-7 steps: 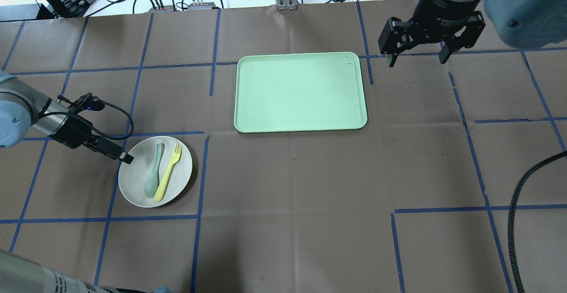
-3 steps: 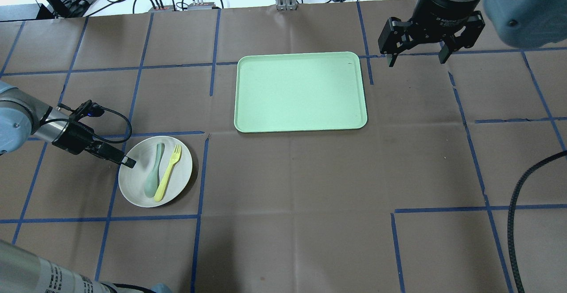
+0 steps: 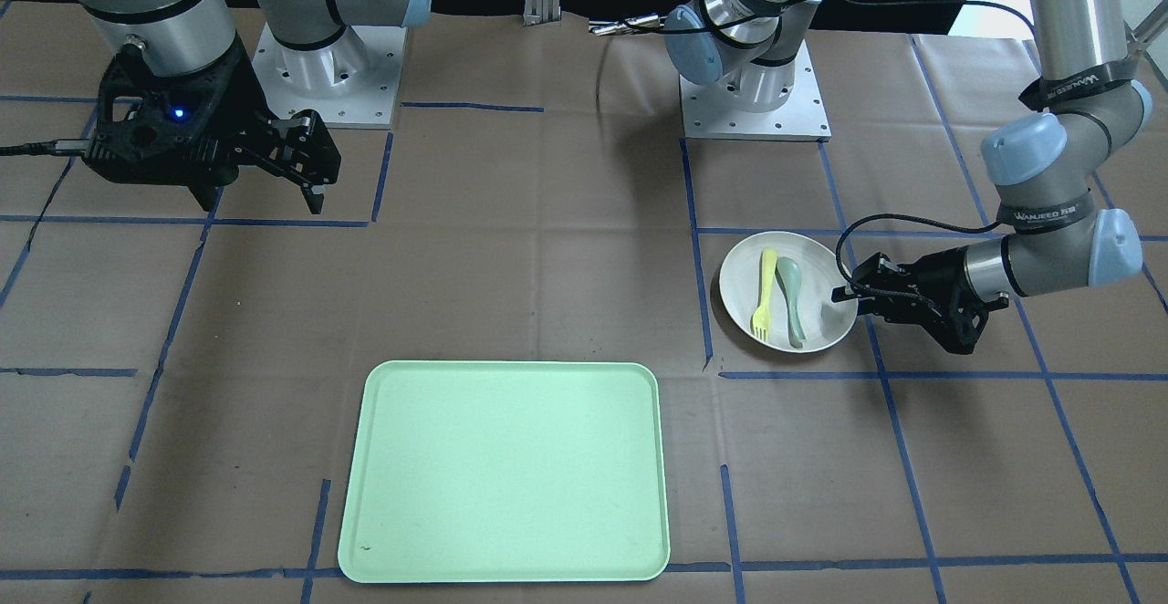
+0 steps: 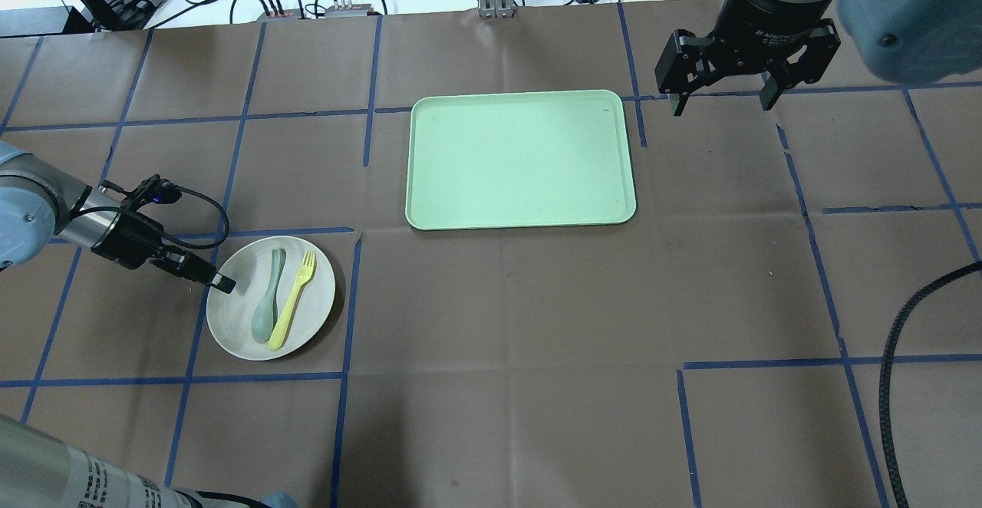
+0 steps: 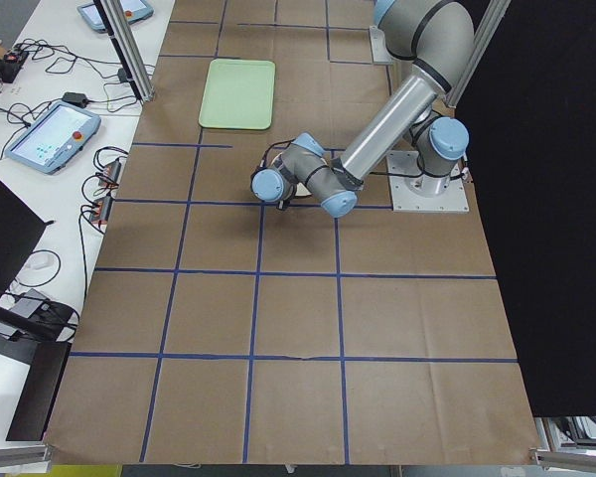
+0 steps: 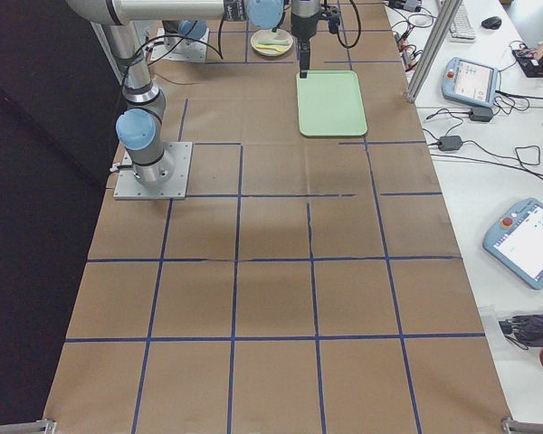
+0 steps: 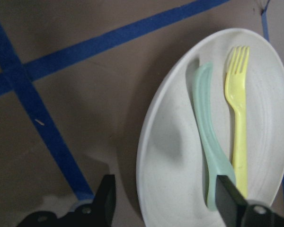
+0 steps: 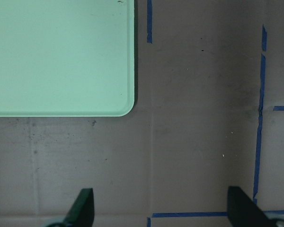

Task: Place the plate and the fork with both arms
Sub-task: 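Lower the left gripper and grasp the white plate's rim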

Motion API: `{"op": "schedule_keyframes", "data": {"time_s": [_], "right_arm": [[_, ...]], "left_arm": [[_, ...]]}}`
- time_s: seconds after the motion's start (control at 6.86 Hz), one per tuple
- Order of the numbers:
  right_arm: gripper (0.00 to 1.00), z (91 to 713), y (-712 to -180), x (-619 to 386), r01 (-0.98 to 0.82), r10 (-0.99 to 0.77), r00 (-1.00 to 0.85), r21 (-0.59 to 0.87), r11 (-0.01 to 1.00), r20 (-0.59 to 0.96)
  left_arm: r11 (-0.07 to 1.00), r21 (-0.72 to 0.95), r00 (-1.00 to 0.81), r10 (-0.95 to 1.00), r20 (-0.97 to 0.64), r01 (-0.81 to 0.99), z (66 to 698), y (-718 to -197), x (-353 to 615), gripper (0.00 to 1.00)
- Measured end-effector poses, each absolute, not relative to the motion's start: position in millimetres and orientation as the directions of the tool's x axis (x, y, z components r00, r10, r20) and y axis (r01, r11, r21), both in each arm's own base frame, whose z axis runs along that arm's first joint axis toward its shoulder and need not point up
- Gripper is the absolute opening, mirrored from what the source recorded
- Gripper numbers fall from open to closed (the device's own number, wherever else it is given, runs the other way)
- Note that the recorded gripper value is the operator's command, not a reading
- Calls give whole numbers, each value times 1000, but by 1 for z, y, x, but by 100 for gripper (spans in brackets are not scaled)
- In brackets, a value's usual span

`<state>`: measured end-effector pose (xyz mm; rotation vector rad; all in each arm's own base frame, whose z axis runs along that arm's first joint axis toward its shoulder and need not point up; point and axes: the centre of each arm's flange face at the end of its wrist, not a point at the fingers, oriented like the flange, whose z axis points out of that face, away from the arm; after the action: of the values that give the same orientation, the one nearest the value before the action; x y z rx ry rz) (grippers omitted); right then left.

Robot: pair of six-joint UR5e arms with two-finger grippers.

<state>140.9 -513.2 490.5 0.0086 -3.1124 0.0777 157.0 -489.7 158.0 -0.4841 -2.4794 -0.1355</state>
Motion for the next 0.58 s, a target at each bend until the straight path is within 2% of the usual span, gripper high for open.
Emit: {"op": "schedule_keyframes", "data": {"time_s": [0.58], "right_arm": [[100, 490, -514, 141, -6, -5, -1000, -49, 999, 28]], "left_arm": [[931, -10, -755, 302, 583, 365, 160, -489, 156, 15]]}}
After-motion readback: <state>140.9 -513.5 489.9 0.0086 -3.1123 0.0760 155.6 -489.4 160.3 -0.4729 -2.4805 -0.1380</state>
